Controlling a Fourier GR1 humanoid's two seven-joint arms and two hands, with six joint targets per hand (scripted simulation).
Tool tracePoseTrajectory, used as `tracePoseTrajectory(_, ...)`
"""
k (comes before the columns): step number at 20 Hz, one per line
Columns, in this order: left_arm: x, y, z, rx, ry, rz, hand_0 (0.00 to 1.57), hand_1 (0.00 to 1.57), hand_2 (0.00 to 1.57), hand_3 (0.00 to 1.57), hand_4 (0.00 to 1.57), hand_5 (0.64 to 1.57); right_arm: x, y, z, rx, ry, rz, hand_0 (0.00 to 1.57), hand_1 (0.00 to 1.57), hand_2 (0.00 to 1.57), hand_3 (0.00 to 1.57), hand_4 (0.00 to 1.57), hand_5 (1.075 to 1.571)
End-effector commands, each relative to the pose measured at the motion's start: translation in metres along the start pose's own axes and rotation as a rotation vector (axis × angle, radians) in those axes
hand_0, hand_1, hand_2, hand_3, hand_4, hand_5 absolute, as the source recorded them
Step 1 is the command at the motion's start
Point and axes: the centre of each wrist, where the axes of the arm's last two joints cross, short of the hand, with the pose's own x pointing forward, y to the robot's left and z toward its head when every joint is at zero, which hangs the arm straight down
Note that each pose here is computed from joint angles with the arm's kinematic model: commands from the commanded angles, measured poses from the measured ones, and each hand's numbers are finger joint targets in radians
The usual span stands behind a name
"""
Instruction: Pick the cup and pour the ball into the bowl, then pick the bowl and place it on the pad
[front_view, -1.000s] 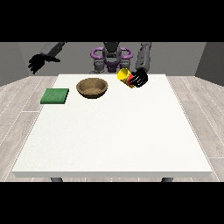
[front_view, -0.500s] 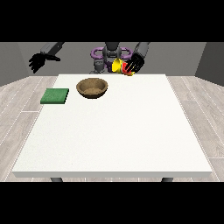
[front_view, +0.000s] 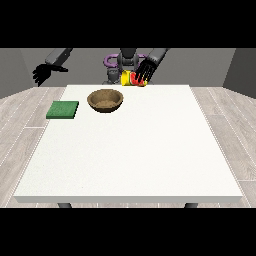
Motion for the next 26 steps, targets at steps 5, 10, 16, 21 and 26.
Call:
tracePoseTrajectory(5,0.062,0.002,-0.004,0.021,-0.069,-0.193,0.53,0.53,1.57,1.57,0.93,1.569,0.034,0.016,-0.053,0.026,-0.010,0.025,0.00,0.00,0.00,0.03,0.00,1.533)
tracePoseTrajectory(10,0.072,0.003,-0.009,0.030,-0.120,-0.326,0.46,0.46,1.57,1.57,0.89,1.571,0.049,0.049,-0.081,0.091,-0.016,0.042,0.00,0.00,0.00,0.27,0.00,1.530)
tracePoseTrajectory(16,0.091,-0.008,0.013,-0.007,-0.208,-0.458,0.29,0.29,1.57,1.57,0.90,1.562,0.031,0.072,-0.080,0.100,-0.016,-0.006,0.00,0.00,0.00,0.26,0.00,1.527)
tracePoseTrajectory(21,0.088,-0.011,0.007,-0.090,-0.330,-0.596,0.00,0.00,1.57,1.57,1.16,1.452,0.029,0.072,-0.078,0.103,-0.058,0.005,0.00,0.00,0.00,0.22,0.00,1.522)
tracePoseTrajectory(26,0.096,0.001,-0.005,-0.138,-0.403,-0.773,0.61,0.61,1.57,1.57,1.23,1.387,0.007,0.074,-0.063,0.088,-0.007,-0.009,0.00,0.00,0.00,0.07,0.00,1.519)
